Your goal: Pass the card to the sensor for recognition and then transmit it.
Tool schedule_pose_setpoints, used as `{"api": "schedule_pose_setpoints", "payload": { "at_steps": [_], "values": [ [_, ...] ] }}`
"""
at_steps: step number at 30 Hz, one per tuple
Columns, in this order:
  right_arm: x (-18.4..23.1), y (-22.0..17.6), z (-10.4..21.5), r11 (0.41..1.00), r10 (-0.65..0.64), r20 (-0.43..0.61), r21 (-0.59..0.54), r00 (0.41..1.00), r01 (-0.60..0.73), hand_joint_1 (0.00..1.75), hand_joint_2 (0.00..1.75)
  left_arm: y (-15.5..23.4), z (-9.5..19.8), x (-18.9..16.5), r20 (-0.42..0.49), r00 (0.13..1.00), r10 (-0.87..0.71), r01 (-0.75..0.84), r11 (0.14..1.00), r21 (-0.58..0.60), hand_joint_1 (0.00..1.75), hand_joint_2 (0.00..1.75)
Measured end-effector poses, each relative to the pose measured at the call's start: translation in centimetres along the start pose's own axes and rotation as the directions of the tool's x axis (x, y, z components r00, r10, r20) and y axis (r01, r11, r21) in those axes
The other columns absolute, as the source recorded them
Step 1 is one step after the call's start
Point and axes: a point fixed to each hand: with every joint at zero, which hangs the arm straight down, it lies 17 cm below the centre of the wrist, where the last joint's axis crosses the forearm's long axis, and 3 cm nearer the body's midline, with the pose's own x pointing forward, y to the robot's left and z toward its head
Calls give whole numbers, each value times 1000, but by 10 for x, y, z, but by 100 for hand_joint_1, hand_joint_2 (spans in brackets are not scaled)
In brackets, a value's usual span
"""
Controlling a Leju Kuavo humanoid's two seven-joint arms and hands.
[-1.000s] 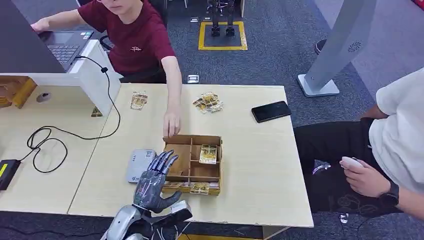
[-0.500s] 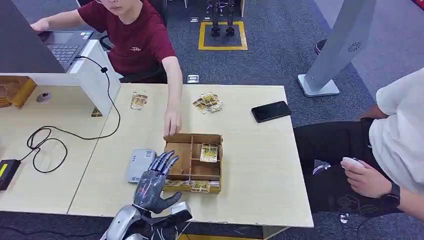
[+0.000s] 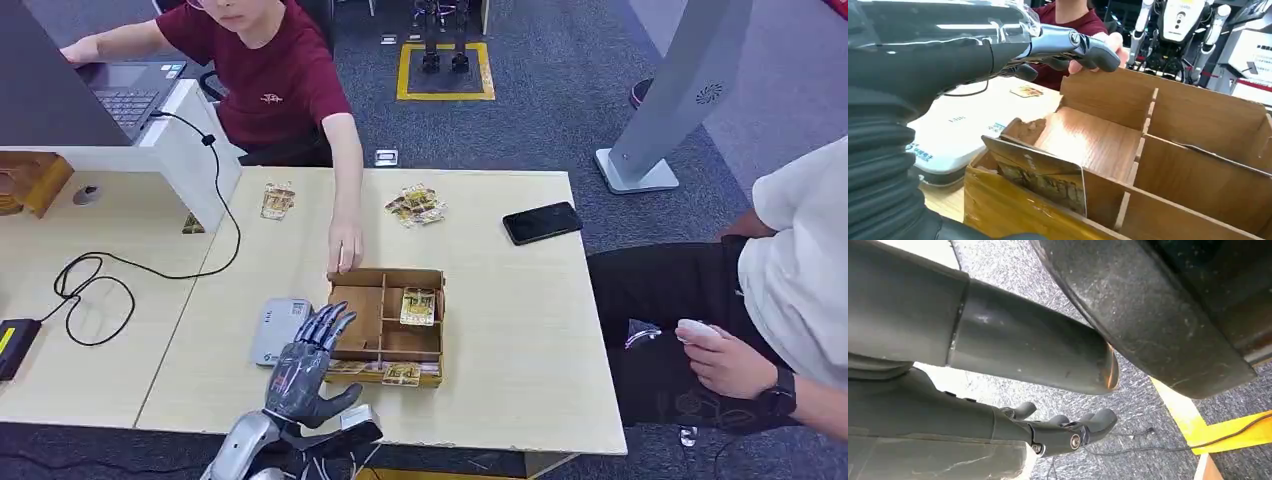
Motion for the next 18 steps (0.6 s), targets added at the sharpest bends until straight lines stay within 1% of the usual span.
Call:
{"api": "schedule_pose_setpoints", "payload": {
  "at_steps": [7, 18],
  "values": [
    [0, -1, 0, 1000, 1, -6, -1, 1000, -1, 0, 0, 8, -1, -5, -6, 997, -82, 82, 996, 42, 0, 175],
    [0, -1, 0, 1000, 1, -4, -1, 1000, -1, 0, 0, 6, 1, -8, -11, 995, -95, 95, 995, 37, 0, 175]
  ]
}}
